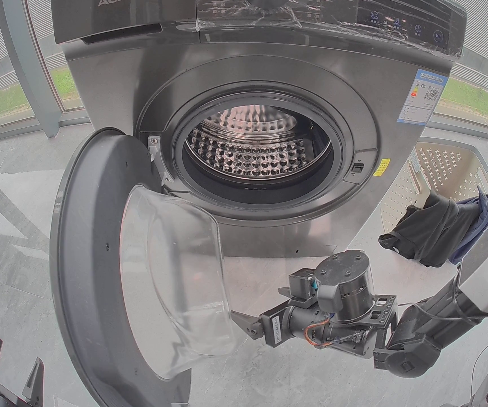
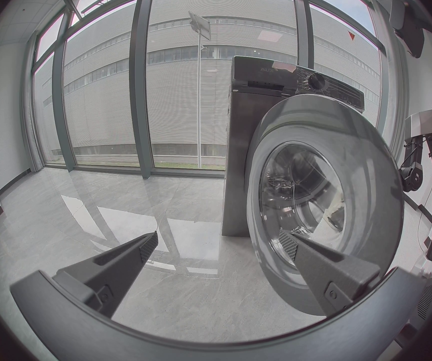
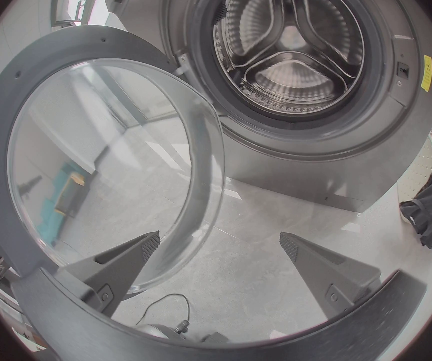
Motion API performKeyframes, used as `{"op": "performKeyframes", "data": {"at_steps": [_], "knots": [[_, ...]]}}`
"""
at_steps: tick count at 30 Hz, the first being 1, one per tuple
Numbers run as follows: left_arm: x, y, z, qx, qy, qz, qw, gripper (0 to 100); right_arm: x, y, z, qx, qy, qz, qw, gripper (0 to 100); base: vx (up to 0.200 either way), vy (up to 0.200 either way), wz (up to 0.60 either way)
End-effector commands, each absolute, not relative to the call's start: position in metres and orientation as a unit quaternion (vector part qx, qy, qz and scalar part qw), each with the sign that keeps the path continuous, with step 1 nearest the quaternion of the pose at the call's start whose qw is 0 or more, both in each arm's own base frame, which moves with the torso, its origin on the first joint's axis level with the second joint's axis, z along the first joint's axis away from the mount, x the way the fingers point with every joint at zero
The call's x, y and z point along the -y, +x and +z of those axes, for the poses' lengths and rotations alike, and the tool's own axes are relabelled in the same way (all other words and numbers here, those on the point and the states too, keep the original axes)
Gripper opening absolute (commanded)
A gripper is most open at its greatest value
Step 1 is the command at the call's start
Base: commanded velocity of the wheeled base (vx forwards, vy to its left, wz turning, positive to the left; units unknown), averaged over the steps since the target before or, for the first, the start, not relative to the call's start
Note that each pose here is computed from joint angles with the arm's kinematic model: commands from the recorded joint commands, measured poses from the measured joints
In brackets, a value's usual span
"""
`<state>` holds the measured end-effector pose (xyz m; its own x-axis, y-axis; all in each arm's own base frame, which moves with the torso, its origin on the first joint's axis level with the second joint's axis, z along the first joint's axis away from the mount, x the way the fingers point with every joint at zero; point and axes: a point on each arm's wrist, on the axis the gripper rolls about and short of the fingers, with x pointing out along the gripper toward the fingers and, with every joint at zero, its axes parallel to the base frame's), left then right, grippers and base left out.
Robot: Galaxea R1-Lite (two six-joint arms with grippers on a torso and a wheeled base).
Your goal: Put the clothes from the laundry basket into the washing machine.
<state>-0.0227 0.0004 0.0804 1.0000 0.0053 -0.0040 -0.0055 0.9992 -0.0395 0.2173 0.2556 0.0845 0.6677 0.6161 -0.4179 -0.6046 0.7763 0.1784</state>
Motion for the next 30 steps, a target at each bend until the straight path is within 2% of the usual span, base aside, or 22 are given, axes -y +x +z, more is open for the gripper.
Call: {"op": "performKeyframes", "data": {"at_steps": [1, 9, 15, 21, 25, 30], "knots": [[0.000, -0.022, 0.076, -0.007, -0.020, 0.003, 1.000, 100, -0.268, 0.212, 0.084, -0.223, 0.023, 0.352, 0.909, 100, 0.000, 0.000, 0.00], [0.000, -0.022, 0.076, -0.007, -0.020, 0.003, 1.000, 100, -0.263, 0.224, 0.087, -0.213, 0.035, 0.338, 0.916, 100, 0.000, 0.000, 0.00], [0.000, -0.022, 0.076, -0.007, -0.020, 0.003, 1.000, 100, -0.273, 0.240, 0.072, -0.221, 0.031, 0.329, 0.918, 100, 0.000, 0.000, 0.00], [0.000, -0.022, 0.076, -0.005, -0.020, 0.003, 1.000, 100, -0.287, 0.245, 0.070, -0.212, 0.034, 0.338, 0.916, 100, -0.200, 0.000, 0.00], [0.000, -0.022, 0.076, -0.006, -0.020, 0.003, 1.000, 100, -0.299, 0.245, 0.066, -0.209, 0.039, 0.351, 0.912, 100, 0.000, 0.000, 0.00], [0.000, -0.022, 0.076, -0.006, -0.020, 0.003, 1.000, 100, -0.323, 0.230, 0.081, -0.172, 0.076, 0.386, 0.903, 100, 0.000, 0.000, 0.00]]}}
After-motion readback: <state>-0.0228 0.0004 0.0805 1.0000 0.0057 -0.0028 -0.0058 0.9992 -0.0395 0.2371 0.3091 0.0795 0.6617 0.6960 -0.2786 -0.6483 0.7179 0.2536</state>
